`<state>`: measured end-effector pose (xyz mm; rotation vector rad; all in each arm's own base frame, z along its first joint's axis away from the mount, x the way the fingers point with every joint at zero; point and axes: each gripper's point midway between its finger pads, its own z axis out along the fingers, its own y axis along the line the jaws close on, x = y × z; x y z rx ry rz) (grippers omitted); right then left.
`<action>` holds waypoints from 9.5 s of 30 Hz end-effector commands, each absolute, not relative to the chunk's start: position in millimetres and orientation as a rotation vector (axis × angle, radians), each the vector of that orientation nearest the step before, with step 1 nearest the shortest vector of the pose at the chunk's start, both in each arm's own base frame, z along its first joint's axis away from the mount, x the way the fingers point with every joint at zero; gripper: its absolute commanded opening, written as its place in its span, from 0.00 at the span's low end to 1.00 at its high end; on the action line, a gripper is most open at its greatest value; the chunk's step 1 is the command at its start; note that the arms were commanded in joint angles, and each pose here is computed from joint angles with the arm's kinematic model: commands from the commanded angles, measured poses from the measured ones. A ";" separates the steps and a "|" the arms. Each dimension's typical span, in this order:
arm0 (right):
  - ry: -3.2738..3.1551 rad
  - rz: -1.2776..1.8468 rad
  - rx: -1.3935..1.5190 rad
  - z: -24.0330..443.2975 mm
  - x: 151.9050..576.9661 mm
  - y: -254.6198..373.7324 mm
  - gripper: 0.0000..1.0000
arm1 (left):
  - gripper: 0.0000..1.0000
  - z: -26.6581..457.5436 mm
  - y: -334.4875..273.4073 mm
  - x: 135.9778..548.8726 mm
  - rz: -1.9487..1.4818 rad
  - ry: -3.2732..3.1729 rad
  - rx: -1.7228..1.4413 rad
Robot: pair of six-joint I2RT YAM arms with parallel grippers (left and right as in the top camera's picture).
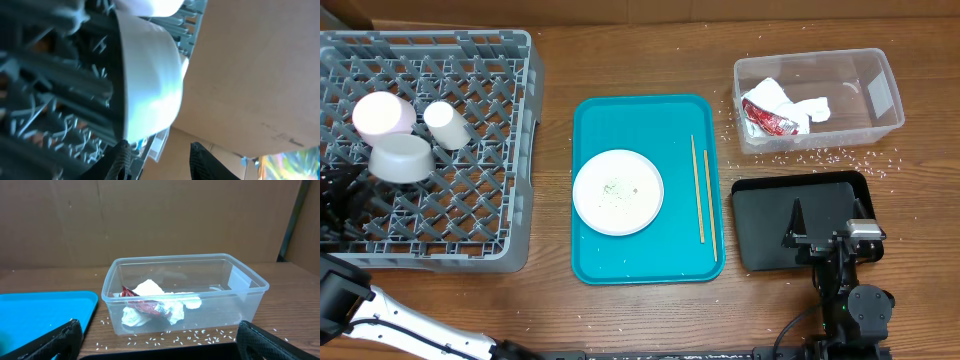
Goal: Sort waste into correct bins and load items into the dishwasher
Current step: 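Carry the small white bowl with the left gripper into the rack, then adjust the white bowl in the rack and lift the left gripper away, then move the right gripper from rest to the white rice plate, then grasp the rim of the white rice plate with the right gripper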
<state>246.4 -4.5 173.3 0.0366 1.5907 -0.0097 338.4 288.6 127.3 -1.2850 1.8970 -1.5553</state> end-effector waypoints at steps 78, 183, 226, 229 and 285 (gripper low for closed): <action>1.586 -0.017 0.043 171.8 246.4 -6.3 1.00 | 0.92 300.5 -59.7 396.6 -0.401 2.769 -0.087; 2.766 0.672 -0.596 141.0 315.6 294.9 0.69 | 1.00 304.5 148.8 336.4 -0.023 2.539 -1.130; 2.969 -0.121 0.121 18.2 347.7 213.4 0.41 | 1.00 304.5 148.8 336.4 -0.023 2.539 -1.130; 2.941 -0.222 0.178 24.8 349.2 199.5 0.41 | 1.00 304.5 148.8 336.4 -0.023 2.539 -1.130; 2.843 -0.033 -0.379 11.5 287.4 386.4 0.37 | 1.00 304.5 148.8 336.4 -0.023 2.539 -1.130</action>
